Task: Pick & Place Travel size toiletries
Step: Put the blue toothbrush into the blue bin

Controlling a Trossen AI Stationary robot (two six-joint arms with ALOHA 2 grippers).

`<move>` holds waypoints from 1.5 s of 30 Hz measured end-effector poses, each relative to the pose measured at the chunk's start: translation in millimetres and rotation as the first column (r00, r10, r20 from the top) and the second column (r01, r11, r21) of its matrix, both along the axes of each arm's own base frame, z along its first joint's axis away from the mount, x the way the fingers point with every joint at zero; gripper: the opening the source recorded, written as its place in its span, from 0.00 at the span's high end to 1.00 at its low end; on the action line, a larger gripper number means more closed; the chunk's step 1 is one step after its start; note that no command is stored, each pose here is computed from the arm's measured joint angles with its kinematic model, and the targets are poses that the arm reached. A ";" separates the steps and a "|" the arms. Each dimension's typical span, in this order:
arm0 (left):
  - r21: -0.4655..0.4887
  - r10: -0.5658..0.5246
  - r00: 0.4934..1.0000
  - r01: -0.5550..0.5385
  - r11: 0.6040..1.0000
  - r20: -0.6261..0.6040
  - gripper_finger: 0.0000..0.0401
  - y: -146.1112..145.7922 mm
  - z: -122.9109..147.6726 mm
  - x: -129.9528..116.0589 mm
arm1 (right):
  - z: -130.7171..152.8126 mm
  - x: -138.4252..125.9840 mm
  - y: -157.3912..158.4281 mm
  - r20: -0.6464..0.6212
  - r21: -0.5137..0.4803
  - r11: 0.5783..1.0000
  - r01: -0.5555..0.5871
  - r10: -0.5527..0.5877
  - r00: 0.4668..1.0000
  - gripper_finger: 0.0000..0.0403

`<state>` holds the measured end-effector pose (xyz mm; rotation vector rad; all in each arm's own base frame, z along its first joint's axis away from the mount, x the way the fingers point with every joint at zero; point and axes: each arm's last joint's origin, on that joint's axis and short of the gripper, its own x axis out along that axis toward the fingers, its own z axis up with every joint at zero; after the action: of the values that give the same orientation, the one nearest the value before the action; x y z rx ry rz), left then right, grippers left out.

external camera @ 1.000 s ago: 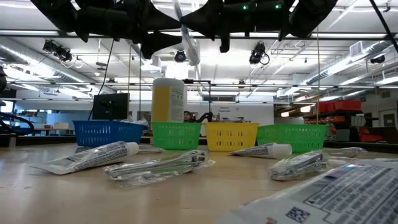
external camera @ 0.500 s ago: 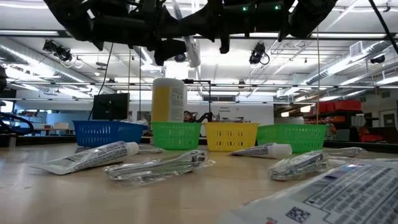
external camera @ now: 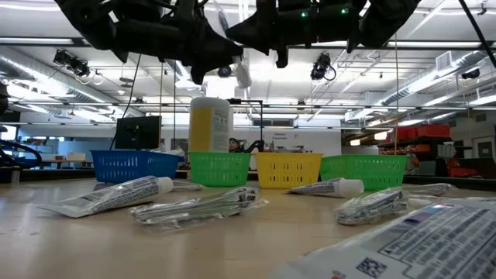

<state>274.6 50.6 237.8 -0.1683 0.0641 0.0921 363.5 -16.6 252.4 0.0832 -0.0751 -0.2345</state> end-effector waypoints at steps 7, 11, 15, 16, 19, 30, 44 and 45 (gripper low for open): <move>-0.017 0.001 1.000 -0.001 1.000 -0.009 0.93 0.0 -1.2 -0.2 | -2.7 -0.1 -1.0 -0.034 -0.003 1.000 0.000 0.000 0.999 0.93; -0.040 0.001 1.000 -0.001 0.999 -0.009 0.93 -0.1 -1.5 -0.3 | -3.1 0.1 -0.5 -0.044 -0.030 0.999 -0.033 0.031 0.999 0.91; -0.072 0.003 1.000 -0.004 0.997 -0.010 0.92 -0.2 -1.9 -0.3 | -4.1 0.1 -0.4 -0.058 -0.040 0.998 -0.044 0.042 0.997 0.84; -0.074 0.008 1.000 -0.009 0.997 -0.011 0.92 0.0 -2.0 -0.3 | -5.1 0.2 -0.7 -0.068 -0.039 0.998 -0.046 0.043 0.997 0.82; -0.083 0.032 0.999 -0.035 0.996 -0.034 0.92 0.9 -4.2 -0.6 | -9.2 -0.1 -3.0 -0.109 -0.035 0.999 -0.040 0.036 0.993 0.75; -0.150 0.196 0.949 -0.238 0.960 -0.247 0.92 21.9 -8.0 -26.8 | -9.8 -15.2 -5.6 -0.299 -0.009 0.999 0.037 -0.037 0.954 0.58; -0.181 0.309 0.632 -0.589 0.788 -0.711 0.92 49.8 -25.5 -107.3 | -11.3 -23.6 -5.9 -0.389 0.017 0.999 0.047 -0.037 0.920 0.57; -0.195 0.292 0.628 -0.589 0.784 -0.721 0.92 51.3 -27.7 -107.4 | -11.3 -23.6 -5.9 -0.389 0.016 0.999 0.047 -0.037 0.920 0.57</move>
<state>167.2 101.9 210.1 -0.5855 0.7750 0.6639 339.9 -22.4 241.1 0.0590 0.3238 -0.2912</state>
